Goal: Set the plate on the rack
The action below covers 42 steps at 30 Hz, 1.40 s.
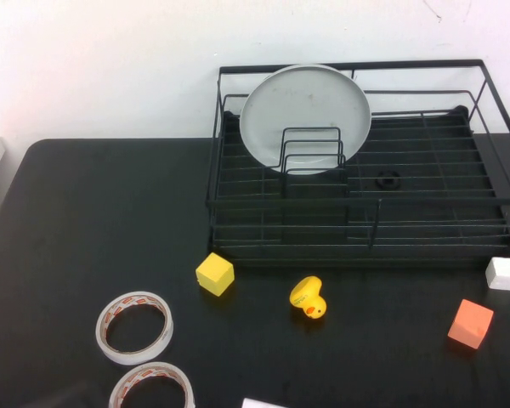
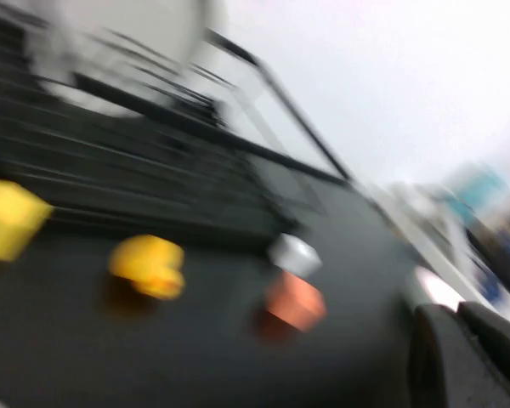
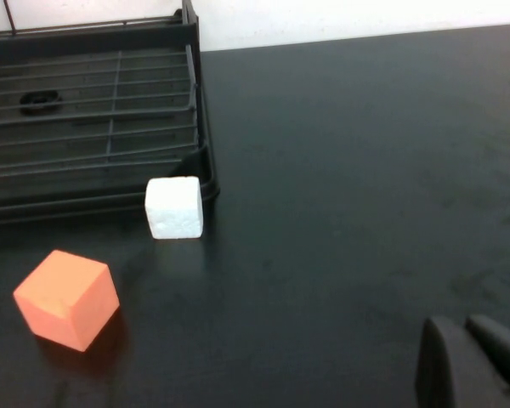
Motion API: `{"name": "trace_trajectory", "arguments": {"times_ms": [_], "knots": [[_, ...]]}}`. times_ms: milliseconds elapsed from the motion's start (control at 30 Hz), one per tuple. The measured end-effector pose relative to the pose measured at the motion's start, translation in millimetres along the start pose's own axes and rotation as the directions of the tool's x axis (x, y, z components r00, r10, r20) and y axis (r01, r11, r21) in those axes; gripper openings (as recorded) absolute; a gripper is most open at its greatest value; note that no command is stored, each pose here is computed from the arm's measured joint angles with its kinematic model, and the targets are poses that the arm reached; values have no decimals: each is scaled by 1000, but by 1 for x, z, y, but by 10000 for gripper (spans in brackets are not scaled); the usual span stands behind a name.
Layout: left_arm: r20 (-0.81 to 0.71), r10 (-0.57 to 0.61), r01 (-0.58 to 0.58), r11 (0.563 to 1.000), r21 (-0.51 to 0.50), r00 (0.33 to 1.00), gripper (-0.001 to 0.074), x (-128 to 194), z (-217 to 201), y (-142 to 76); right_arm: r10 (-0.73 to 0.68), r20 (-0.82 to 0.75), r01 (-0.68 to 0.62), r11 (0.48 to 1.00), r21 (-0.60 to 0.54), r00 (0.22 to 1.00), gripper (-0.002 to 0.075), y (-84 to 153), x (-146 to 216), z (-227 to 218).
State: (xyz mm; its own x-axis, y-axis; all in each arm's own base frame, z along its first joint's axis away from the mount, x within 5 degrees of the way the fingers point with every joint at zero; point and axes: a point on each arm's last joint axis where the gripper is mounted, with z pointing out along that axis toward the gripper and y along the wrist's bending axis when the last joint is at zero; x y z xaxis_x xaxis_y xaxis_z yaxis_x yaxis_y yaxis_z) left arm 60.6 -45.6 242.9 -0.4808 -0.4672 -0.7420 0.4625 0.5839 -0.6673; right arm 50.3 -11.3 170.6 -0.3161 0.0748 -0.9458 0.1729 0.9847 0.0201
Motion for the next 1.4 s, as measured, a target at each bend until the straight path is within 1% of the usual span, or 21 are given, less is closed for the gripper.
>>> {"name": "trace_trajectory", "arguments": {"times_ms": [133,233,333,600,767,867,933,1033,1067,1133,1200,1300,1333,1400], "knots": [[-90,89,-71,980,185,992,-1,9,-2,-16,-1,0,1,1000,1,1000,12,0,0,0],[-114,117,-85,965,249,987,-1,13,-4,-21,-1,0,1,1000,1,1000,12,0,0,0],[-117,129,-94,960,264,985,-1,13,-4,-23,-1,0,1,1000,1,1000,12,0,0,0],[-124,114,-77,960,268,986,-1,14,-4,-23,-1,0,1,1000,1,1000,12,0,0,0],[-93,107,-86,974,208,990,-1,10,-2,-18,-1,0,1,1000,1,1000,12,0,0,0],[-55,58,-48,987,155,997,-1,6,-1,-14,-1,0,1,1000,1,1000,12,0,0,0],[-3,73,-71,988,140,997,-1,3,-1,-11,-1,0,1,1000,1,1000,12,0,0,0],[71,141,-150,978,142,988,-1,6,0,-6,-2,0,2,1000,0,1000,12,0,0,0],[86,145,-156,978,139,986,-1,9,0,-3,-2,0,2,1000,0,1000,12,0,0,0],[85,109,-118,986,118,990,-1,17,1,6,-2,0,2,1000,0,1000,12,0,0,0],[64,62,-66,996,65,996,-1,25,2,16,-4,0,4,1000,1,1000,12,0,0,0],[40,0,3,996,-84,999,-1,33,1,31,-4,0,4,1000,1,1000,12,0,0,0],[49,-31,38,987,-156,998,-1,34,0,36,-4,0,4,1000,1,1000,12,0,0,0],[69,-85,100,961,-257,994,-1,35,-3,45,-4,0,4,1000,1,1000,12,0,0,0]]}}
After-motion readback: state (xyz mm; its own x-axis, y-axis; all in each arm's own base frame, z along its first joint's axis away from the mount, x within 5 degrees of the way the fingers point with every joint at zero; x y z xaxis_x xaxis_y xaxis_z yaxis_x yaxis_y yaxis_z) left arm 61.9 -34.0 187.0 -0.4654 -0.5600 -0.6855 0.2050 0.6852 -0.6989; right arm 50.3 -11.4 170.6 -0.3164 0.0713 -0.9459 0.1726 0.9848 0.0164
